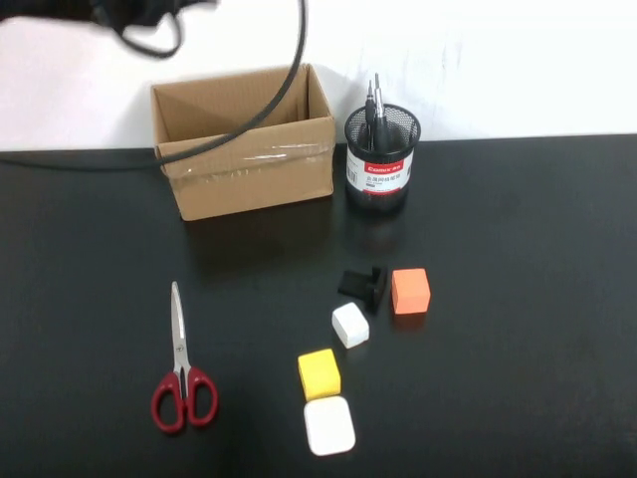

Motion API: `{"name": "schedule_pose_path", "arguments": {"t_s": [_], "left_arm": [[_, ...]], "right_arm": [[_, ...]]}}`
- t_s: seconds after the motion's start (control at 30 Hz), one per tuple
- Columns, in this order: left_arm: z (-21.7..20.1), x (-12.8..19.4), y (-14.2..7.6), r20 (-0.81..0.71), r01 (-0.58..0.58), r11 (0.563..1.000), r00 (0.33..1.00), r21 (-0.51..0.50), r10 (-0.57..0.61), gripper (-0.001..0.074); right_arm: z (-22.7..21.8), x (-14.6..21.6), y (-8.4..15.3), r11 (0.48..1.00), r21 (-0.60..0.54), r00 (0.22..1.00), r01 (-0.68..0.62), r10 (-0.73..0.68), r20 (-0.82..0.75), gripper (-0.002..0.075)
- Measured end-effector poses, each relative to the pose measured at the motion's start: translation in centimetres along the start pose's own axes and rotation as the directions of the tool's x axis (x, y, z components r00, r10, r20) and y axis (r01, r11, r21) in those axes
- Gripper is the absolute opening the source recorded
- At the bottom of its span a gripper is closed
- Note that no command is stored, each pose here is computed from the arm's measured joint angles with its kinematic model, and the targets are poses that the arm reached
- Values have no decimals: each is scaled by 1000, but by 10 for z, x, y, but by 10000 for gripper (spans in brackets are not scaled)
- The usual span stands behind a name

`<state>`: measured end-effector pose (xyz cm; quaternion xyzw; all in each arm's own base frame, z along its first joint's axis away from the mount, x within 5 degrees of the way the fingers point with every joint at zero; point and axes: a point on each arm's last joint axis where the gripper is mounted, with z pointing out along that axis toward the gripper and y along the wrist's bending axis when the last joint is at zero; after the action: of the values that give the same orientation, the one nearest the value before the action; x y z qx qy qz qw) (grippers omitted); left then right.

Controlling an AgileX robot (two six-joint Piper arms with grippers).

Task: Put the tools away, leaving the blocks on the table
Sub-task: Pick up the scissors from the table

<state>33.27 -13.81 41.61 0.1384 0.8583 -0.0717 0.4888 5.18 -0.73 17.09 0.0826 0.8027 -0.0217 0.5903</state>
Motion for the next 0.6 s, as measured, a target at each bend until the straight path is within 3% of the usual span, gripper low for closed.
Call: {"name": "schedule_pose_path", "arguments": {"t_s": [0.13,0.33,0.6], "left_arm": [[-4,21,3,-237,17,999,971,-34,-25,0],[11,54,-2,-542,47,998,839,-36,-59,0],[20,89,-9,-657,113,994,749,-8,-90,0]], "right_arm": [[0,0,0,1000,0,1000,0,0,0,-7],[0,0,0,1000,0,1000,0,0,0,-8],[0,0,0,1000,0,1000,0,0,0,-8]]}}
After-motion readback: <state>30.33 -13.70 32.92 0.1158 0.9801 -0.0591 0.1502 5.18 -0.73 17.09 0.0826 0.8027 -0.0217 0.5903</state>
